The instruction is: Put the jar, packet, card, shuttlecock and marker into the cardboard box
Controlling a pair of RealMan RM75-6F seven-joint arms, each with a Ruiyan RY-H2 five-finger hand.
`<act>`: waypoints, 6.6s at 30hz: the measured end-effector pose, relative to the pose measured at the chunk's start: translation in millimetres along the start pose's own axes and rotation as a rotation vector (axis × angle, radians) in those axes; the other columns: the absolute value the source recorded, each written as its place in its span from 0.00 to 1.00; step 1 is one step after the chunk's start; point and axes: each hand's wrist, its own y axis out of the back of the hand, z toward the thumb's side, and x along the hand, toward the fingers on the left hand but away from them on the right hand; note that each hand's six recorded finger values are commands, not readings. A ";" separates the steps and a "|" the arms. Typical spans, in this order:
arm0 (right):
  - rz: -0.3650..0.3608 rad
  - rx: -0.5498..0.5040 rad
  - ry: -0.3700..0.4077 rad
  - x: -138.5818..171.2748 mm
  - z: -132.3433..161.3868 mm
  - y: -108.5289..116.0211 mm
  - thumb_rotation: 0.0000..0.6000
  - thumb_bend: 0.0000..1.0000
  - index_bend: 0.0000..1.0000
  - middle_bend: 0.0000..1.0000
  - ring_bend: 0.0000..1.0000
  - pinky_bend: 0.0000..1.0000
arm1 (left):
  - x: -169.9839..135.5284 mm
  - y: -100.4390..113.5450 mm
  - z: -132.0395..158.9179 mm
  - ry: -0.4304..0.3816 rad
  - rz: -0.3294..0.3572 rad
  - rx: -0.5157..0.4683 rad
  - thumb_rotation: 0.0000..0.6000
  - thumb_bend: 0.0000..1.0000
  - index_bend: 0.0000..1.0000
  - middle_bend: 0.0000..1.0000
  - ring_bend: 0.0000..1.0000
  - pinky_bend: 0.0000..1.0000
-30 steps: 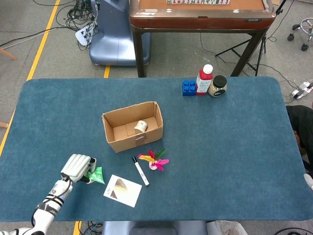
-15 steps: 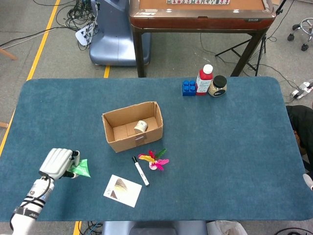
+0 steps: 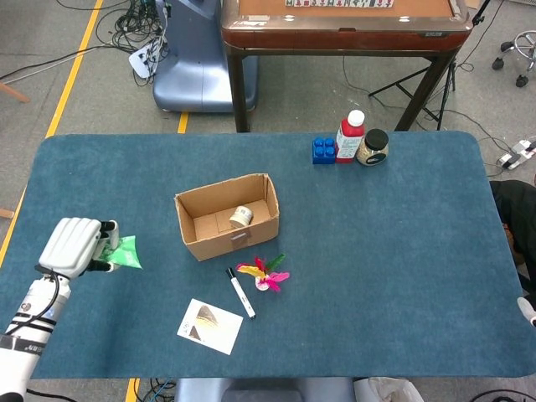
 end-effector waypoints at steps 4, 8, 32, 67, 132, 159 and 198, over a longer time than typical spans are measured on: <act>-0.003 -0.001 -0.002 -0.1 -0.5 0.7 1.00 0.19 0.26 0.35 0.26 0.39 | 19.6 11.8 13.2 -0.011 0.003 -0.032 1.00 0.13 0.67 0.93 0.93 1.00; -0.005 -0.005 -0.004 0.1 -1.7 1.8 1.00 0.19 0.26 0.35 0.26 0.39 | 45.0 22.5 34.1 -0.032 0.008 -0.068 1.00 0.13 0.66 0.93 0.93 1.00; 0.004 -0.012 0.004 -1.0 -1.7 1.2 1.00 0.19 0.26 0.35 0.26 0.39 | 108.4 -17.3 125.6 -0.117 -0.067 -0.058 1.00 0.13 0.41 0.91 0.90 1.00; 0.010 -0.014 0.010 -1.2 -0.5 0.3 1.00 0.19 0.26 0.35 0.26 0.39 | 106.0 -28.8 135.0 -0.108 -0.078 -0.017 1.00 0.06 0.15 0.67 0.88 1.00; 0.019 0.001 0.001 -0.6 0.1 -3.4 1.00 0.19 0.26 0.35 0.26 0.39 | -106.0 -43.2 98.0 -0.358 -0.119 0.109 1.00 0.06 0.31 0.29 0.35 0.61; 0.027 0.015 -0.010 -2.2 -0.6 -6.8 1.00 0.19 0.26 0.35 0.26 0.39 | -122.2 -128.9 61.6 -0.323 -0.135 0.074 1.00 0.06 0.39 0.61 0.66 0.83; 0.035 0.021 -0.005 -2.8 1.4 -9.0 1.00 0.19 0.26 0.35 0.26 0.39 | -102.4 -206.0 70.4 -0.313 -0.249 0.037 1.00 0.06 0.35 0.00 0.00 0.05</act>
